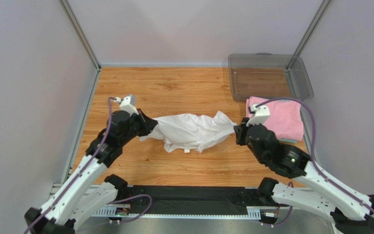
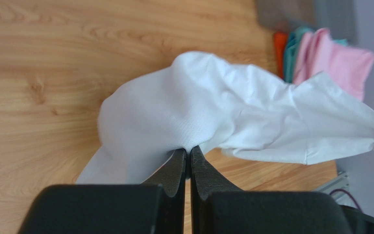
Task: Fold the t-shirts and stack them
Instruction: Flatten the tshirt out
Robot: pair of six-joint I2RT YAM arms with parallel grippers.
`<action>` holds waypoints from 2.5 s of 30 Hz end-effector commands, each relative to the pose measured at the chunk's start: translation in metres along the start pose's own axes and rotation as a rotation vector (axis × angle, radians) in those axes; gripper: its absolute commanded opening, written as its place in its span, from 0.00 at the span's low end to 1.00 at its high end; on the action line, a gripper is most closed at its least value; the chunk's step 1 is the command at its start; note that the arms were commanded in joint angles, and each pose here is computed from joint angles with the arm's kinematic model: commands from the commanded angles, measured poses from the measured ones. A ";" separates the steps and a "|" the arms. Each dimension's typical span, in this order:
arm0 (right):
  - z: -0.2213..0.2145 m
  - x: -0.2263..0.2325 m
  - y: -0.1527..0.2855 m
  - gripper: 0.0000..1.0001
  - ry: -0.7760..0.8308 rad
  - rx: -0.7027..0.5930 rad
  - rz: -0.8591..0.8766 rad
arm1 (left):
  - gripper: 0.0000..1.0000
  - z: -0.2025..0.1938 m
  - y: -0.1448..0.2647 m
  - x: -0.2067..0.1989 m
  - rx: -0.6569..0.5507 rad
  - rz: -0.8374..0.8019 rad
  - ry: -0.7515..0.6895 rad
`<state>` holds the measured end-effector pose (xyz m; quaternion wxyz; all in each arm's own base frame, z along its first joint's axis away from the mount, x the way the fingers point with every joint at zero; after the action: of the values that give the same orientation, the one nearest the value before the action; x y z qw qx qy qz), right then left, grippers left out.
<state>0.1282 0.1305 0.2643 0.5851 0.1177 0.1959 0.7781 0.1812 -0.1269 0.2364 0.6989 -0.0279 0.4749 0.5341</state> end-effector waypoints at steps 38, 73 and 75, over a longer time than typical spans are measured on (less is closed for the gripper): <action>0.129 -0.068 0.092 0.00 -0.060 -0.398 -0.246 | 0.00 0.070 0.170 -0.036 -0.480 0.000 -0.005; -0.032 -0.059 -0.094 0.00 -0.137 0.249 -0.136 | 1.00 -0.146 0.029 0.027 0.494 0.020 -0.288; -0.035 -0.059 -0.092 0.00 -0.140 0.247 -0.126 | 1.00 -0.158 0.030 0.035 0.501 0.097 -0.314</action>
<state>0.2141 0.0900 0.1927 0.6272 0.2226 0.2778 0.6928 0.0651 -0.1725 0.1466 0.7544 0.2477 0.4598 0.3976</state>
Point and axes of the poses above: each gripper's point midway between its finger pads, its own y axis back along the fingers, its own x axis along the line the jaws close on, z = x × y, the point moved 9 cm from there along y, back along the fingers, and after that the axes turned 13 degrees about y, right-handed, at the moved point
